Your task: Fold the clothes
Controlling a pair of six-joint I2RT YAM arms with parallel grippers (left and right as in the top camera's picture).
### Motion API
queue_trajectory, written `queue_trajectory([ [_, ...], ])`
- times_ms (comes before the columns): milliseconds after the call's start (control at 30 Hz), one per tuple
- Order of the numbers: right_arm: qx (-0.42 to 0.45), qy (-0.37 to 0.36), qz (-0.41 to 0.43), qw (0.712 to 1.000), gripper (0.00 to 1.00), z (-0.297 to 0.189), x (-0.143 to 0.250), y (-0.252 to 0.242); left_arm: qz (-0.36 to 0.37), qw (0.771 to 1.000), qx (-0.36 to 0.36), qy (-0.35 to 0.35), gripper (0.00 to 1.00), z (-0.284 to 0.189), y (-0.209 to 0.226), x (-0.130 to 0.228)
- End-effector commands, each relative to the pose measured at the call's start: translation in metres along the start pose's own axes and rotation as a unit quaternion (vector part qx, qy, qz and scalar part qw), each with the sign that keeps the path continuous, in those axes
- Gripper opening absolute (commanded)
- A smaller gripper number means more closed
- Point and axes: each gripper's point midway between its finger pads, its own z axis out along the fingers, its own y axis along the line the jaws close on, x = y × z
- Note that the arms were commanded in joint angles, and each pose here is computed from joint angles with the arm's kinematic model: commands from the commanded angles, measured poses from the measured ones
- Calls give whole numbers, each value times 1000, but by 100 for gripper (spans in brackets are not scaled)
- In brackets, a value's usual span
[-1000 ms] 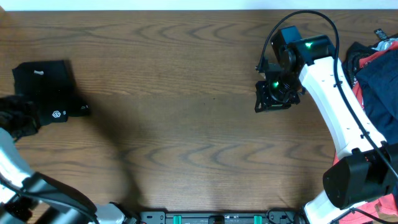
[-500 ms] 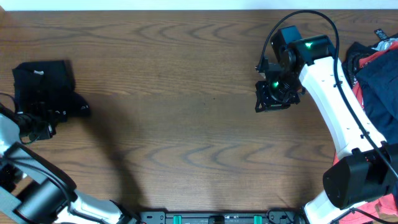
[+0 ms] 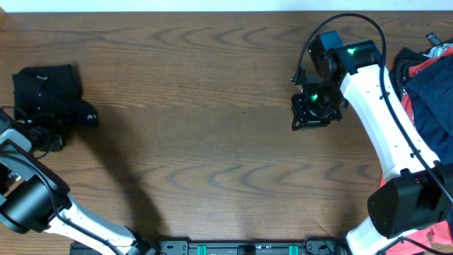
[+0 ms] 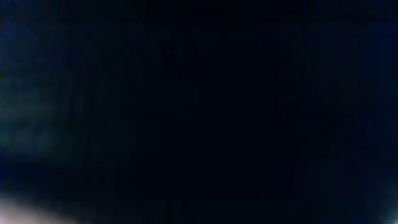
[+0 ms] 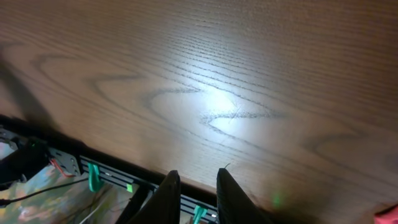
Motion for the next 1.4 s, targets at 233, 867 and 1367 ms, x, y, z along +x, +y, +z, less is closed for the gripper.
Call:
queue_trajectory([
  [233, -17, 7, 8, 1000, 17, 2, 4, 13, 42, 998, 40, -31, 6, -2, -23, -15],
  [867, -28, 46, 23, 998, 8, 1, 23, 16, 146, 979, 67, -123, 8, -21, -43, -62],
  [1367, -40, 53, 32, 997, 8, 0, 26, 20, 117, 983, 107, -88, 6, -21, -55, -51],
])
